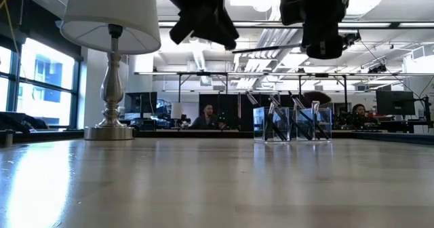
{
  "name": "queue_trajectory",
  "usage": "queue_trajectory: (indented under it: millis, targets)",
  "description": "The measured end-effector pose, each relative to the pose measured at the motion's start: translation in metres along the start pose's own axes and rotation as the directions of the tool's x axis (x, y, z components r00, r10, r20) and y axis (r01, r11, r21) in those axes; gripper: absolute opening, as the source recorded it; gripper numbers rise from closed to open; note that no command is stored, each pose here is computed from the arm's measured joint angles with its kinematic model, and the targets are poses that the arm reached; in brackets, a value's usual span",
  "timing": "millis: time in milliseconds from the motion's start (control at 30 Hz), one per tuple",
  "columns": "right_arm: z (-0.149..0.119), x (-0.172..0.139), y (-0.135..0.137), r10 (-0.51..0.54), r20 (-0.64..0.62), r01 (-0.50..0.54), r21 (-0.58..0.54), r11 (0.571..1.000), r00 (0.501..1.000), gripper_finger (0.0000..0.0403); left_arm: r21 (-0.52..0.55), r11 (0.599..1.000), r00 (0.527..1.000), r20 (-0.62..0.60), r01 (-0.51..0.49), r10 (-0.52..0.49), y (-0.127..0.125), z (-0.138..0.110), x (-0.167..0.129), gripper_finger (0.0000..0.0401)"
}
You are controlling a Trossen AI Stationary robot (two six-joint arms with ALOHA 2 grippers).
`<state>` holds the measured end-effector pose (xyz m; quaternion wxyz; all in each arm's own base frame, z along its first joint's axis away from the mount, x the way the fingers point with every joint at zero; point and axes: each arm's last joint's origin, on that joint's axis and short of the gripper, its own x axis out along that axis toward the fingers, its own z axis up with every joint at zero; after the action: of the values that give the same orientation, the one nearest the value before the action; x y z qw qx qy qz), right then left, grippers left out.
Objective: Put items in baskets/containers
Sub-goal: Put the eyeshadow brush into the transparent organizer
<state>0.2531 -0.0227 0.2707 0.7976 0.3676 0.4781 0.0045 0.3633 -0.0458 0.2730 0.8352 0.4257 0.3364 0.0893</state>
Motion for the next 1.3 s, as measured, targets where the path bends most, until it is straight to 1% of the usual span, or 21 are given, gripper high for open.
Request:
queue_trajectory:
  millis: [67, 167, 233, 367, 467, 533, 600, 700, 767, 833, 1000, 1100, 1200, 1300]
  targets:
    - [0.002, 0.002, 0.0, -0.002, -0.006, 0.002, 0.018, 1.0, 1.0, 0.0, 0.032, 0.999, 1.0, -0.01, -0.012, 0.013, 0.002, 0.0, -0.001, 0.0133]
    - [0.003, 0.009, -0.003, -0.021, -0.025, 0.023, 0.064, 0.998, 0.999, 0.0, 0.047, 0.999, 0.999, -0.035, -0.022, 0.023, 0.0, -0.002, 0.0, 0.0133]
    - [0.006, 0.015, -0.004, -0.024, -0.029, 0.026, 0.079, 0.997, 0.999, 0.0, 0.056, 0.998, 0.999, -0.027, -0.021, 0.022, 0.0, -0.001, 0.0, 0.0133]
    - [0.013, 0.022, -0.001, 0.042, -0.012, -0.041, 0.098, 0.994, 0.999, 0.0, 0.138, 0.99, 1.0, -0.004, 0.012, -0.011, -0.001, -0.001, 0.0, 0.0133]
    - [0.014, 0.026, 0.001, 0.054, -0.004, -0.053, 0.104, 0.993, 0.999, 0.0, 0.168, 0.985, 1.0, -0.002, 0.028, -0.028, -0.003, -0.001, 0.001, 0.0133]
    - [0.013, 0.027, 0.003, 0.055, -0.006, -0.054, 0.101, 0.993, 0.998, 0.0, 0.191, 0.981, 1.0, -0.003, 0.031, -0.03, -0.007, 0.0, 0.007, 0.0133]
    - [0.013, 0.027, 0.005, 0.06, -0.002, -0.059, 0.105, 0.993, 0.998, 0.0, 0.243, 0.968, 0.998, -0.024, 0.058, -0.054, -0.011, -0.003, 0.009, 0.0133]
    - [0.013, 0.029, 0.008, 0.079, 0.005, -0.079, 0.1, 0.992, 0.997, 0.0, 0.272, 0.961, 0.999, -0.008, 0.046, -0.046, -0.009, -0.001, 0.01, 0.0133]
    - [0.013, 0.029, 0.011, 0.084, 0.008, -0.085, 0.098, 0.992, 0.996, 0.0, 0.28, 0.959, 0.999, -0.019, 0.052, -0.048, -0.012, -0.003, 0.018, 0.0133]
    - [0.012, 0.029, 0.011, 0.082, 0.008, -0.082, 0.107, 0.991, 0.997, 0.0, 0.297, 0.952, 0.996, -0.053, 0.078, -0.065, -0.017, -0.008, 0.025, 0.0133]
    - [0.013, 0.029, 0.011, 0.08, 0.018, -0.081, 0.112, 0.99, 0.997, 0.0, 0.303, 0.951, 0.997, -0.074, 0.058, -0.037, -0.014, -0.011, 0.032, 0.0133]
    - [0.013, 0.029, 0.011, 0.079, 0.021, -0.081, 0.111, 0.991, 0.997, 0.0, 0.299, 0.953, 0.997, -0.06, 0.054, -0.038, -0.014, -0.01, 0.032, 0.0131]
    - [0.013, 0.029, 0.011, 0.079, 0.021, -0.081, 0.11, 0.991, 0.997, 0.0, 0.286, 0.957, 0.998, -0.053, 0.041, -0.027, -0.011, -0.01, 0.034, 0.0114]
    - [0.014, 0.029, 0.011, 0.079, 0.024, -0.081, 0.11, 0.991, 0.997, 0.0, 0.272, 0.962, 0.999, -0.039, 0.023, -0.012, -0.009, -0.009, 0.034, 0.008]
